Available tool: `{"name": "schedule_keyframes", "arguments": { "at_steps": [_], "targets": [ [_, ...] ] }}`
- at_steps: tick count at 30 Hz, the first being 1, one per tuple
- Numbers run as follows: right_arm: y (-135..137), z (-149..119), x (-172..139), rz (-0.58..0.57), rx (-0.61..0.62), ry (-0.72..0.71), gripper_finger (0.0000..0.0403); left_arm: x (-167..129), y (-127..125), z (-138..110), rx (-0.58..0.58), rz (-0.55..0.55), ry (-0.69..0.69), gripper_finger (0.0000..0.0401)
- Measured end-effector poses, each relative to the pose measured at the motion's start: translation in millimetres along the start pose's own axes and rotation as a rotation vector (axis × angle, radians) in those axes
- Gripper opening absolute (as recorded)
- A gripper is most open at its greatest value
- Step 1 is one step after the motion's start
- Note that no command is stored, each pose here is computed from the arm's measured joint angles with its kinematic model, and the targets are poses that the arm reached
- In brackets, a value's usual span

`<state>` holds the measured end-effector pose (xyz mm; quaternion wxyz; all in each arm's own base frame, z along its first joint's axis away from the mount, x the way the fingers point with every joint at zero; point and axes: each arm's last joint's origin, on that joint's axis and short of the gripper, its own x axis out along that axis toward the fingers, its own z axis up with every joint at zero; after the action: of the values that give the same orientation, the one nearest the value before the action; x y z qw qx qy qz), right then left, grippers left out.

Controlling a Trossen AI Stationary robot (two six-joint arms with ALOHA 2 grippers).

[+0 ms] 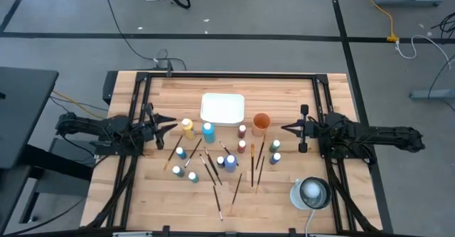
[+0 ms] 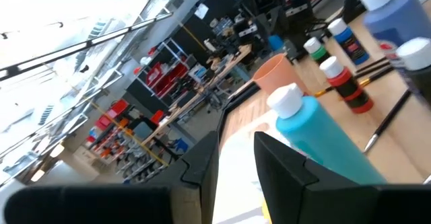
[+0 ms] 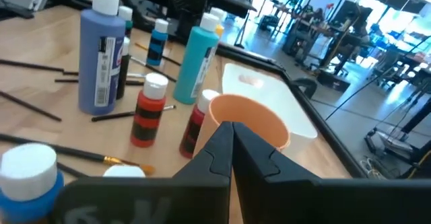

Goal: Pick & Place Paint Supplies
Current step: Put the large yellow paint bottle into the bin

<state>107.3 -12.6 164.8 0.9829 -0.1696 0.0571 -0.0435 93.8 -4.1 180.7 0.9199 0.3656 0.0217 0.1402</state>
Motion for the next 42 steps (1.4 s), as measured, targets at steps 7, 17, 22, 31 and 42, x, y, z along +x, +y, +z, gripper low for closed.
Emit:
{"name": "schedule_keyframes", "arguments": {
  "at_steps": [7, 17, 22, 31, 42],
  "targets": [
    [-1, 1, 0, -0.007, -0.108, -0.014, 0.0007, 0, 0, 0, -0.018, -0.004, -0.001, 0.0104],
    [0, 2, 0, 0.002, -0.066, -0.019, 0.0007, 0, 0, 0, -0.013, -0.004, -0.001, 0.0104],
    [3, 6, -1, 0.166, 0.257, -0.086, 0.0007, 0, -1, 2, -0.277, -0.041, -0.042, 0.0104],
    [-3, 21, -3, 0.118, 0.24, -0.251, 0.0007, -1, 6, 11, -0.633, -0.066, -0.172, 0.0104],
    [-9, 33, -6, -0.042, -0.002, -0.367, 0.0007, -1, 7, 12, -0.598, -0.053, -0.188, 0.0104]
  ]
}}
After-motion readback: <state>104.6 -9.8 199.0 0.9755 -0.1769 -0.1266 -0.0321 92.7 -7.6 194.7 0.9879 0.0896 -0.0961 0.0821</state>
